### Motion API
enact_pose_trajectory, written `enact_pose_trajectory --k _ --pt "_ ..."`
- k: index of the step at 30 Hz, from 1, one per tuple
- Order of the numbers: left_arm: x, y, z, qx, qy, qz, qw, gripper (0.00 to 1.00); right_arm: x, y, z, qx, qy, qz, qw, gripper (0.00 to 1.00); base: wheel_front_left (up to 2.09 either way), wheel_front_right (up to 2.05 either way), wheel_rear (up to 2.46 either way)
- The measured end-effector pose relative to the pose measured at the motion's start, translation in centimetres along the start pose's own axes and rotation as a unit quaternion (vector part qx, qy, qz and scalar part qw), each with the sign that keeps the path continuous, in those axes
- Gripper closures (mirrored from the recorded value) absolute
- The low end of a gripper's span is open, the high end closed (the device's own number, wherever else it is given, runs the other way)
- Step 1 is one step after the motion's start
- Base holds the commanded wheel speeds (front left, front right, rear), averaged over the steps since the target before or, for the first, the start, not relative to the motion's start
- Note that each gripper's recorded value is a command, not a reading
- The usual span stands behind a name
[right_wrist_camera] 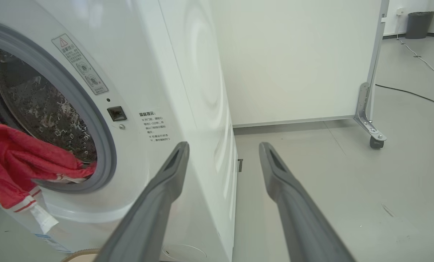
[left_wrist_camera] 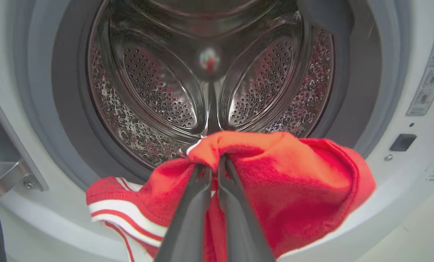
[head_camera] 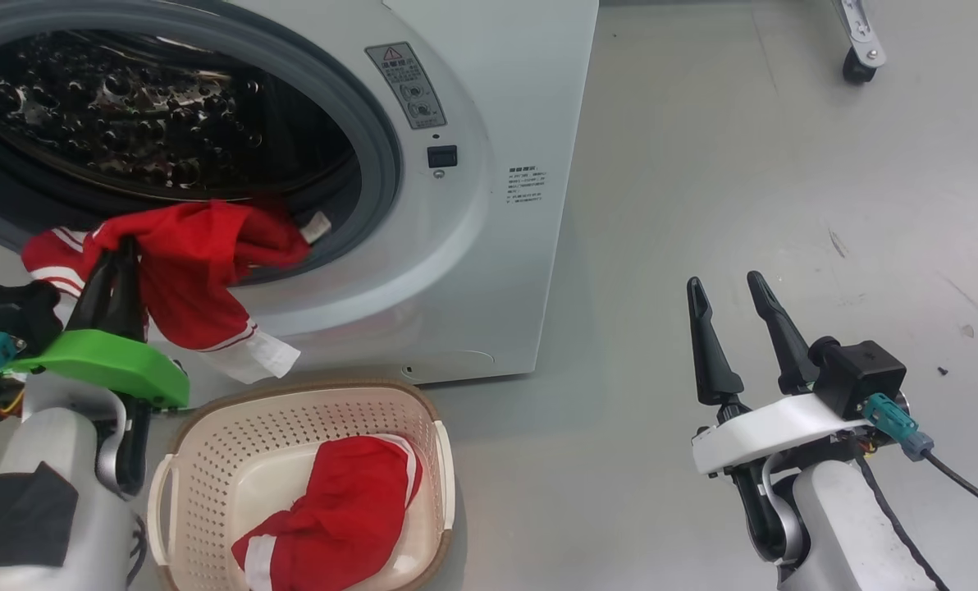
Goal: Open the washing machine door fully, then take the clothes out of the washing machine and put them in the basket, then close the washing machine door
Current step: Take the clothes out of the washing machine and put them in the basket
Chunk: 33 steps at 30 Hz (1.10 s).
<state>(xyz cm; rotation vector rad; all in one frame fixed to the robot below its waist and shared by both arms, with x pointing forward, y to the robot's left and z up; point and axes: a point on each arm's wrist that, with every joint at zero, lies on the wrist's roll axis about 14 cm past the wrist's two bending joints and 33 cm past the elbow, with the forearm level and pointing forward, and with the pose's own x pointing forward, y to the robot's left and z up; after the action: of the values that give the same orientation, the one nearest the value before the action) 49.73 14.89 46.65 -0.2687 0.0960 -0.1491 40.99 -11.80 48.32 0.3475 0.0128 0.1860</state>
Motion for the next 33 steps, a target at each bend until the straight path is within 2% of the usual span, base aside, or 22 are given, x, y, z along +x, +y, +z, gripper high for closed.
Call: enact_pose_trajectory --k 7,11,19,33 --pt "-0.7 -0.8 7.4 0.008 -0.11 -0.016 0.994 1.0 -0.6 0.9 0.2 0.001 -0.002 0.011 1.0 0.0 0.0 0.0 0.0" --pt "-1.7 -0.7 8.9 0.015 -0.136 -0.015 0.991 1.0 -0.7 1.4 0.4 0.001 -0.005 0.018 1.0 0.0 0.0 0.0 0.0" --pt "-3.2 -0.8 7.2 0.019 -0.12 -0.016 0.992 1.0 -0.8 1.6 0.6 0.0 -0.007 0.022 1.0 0.0 0.0 0.0 0.0" --pt "-5.3 -0.9 -0.4 0.026 -0.019 -0.022 0.999 1.0 -1.1 1.1 -0.5 0.005 0.008 0.016 1.0 0.0 0.0 0.0 0.0"
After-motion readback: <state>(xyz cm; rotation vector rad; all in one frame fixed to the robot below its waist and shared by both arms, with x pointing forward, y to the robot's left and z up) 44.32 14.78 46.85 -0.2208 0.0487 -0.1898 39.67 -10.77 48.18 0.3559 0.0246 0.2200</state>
